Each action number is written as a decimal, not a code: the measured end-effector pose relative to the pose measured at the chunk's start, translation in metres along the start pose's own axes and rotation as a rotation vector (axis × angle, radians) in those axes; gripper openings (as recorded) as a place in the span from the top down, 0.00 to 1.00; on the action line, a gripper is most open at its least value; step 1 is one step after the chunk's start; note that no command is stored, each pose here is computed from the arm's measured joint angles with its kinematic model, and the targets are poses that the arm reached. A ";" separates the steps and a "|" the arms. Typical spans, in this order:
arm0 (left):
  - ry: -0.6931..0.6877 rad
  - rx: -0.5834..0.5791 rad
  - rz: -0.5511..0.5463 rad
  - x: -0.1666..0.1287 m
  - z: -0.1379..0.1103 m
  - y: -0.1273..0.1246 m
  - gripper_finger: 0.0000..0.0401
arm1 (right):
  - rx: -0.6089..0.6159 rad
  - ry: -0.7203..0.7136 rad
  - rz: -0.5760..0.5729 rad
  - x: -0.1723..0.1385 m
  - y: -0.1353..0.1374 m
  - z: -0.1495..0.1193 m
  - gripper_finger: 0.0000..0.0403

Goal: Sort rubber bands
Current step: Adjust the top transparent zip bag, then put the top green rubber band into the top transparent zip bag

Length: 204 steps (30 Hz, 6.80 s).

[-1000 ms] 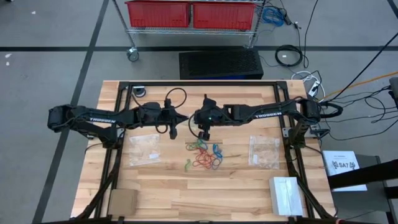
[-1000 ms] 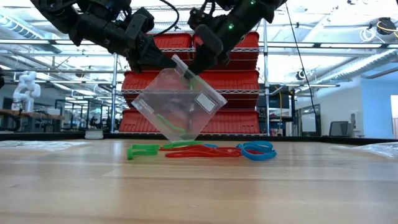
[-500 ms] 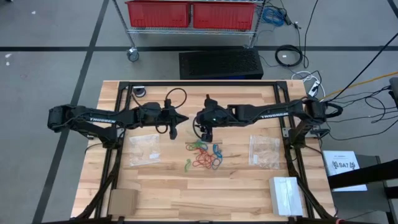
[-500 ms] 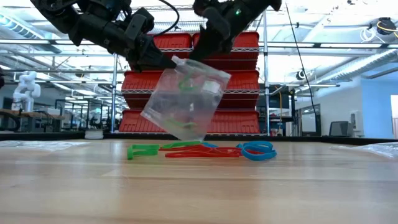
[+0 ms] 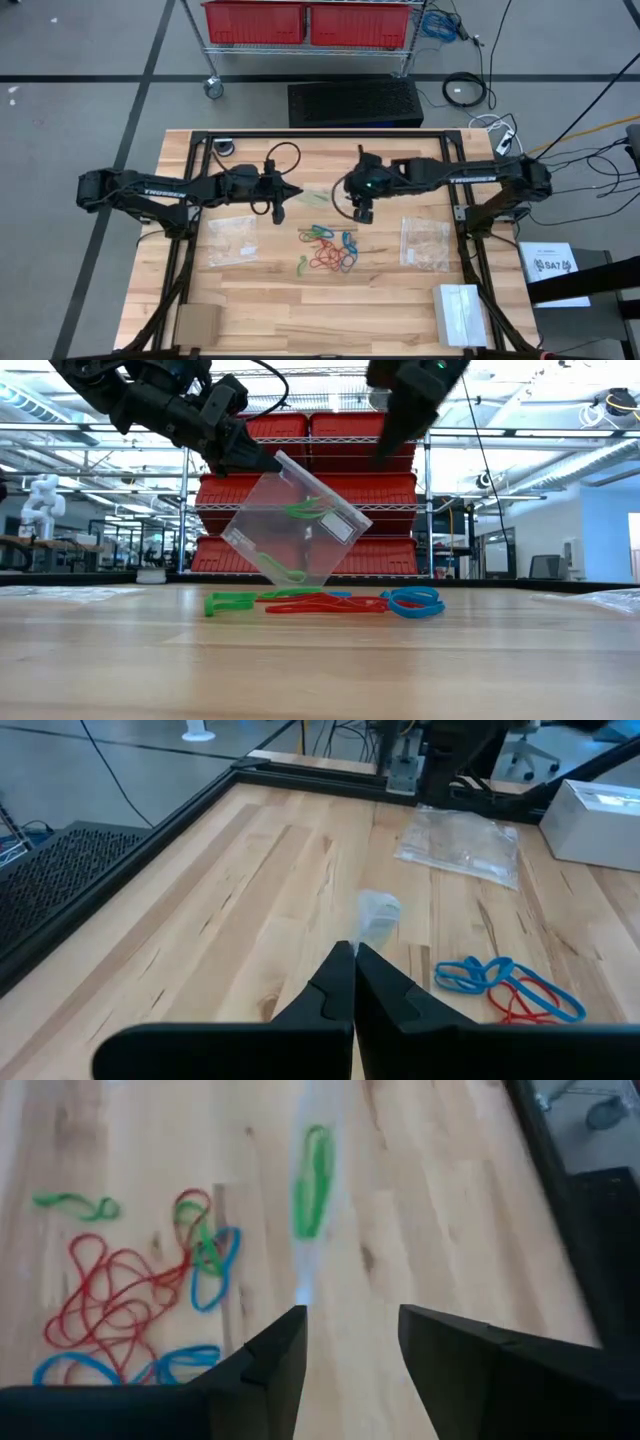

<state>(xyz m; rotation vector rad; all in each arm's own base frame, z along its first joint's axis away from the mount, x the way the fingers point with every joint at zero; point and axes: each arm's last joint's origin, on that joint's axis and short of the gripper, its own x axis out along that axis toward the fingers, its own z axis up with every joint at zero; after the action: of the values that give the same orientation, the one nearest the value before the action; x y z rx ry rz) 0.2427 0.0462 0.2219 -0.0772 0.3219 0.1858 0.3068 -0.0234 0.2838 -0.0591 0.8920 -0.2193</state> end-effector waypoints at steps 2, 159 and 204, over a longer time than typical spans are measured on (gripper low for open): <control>0.000 0.000 0.000 0.000 0.000 0.000 1.00 | 0.025 -0.057 0.002 0.010 0.002 -0.016 0.62; 0.016 0.071 0.179 -0.042 0.012 0.011 1.00 | -0.334 -0.325 -0.194 0.052 0.059 0.095 1.00; 0.006 0.075 0.148 -0.042 0.013 0.009 1.00 | -0.121 -0.155 -0.124 0.099 -0.002 0.079 0.71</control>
<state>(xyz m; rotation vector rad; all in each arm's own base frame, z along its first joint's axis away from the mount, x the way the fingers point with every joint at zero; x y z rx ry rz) 0.2057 0.0494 0.2469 0.0200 0.3402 0.3195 0.4277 -0.0498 0.2581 -0.2413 0.7473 -0.2722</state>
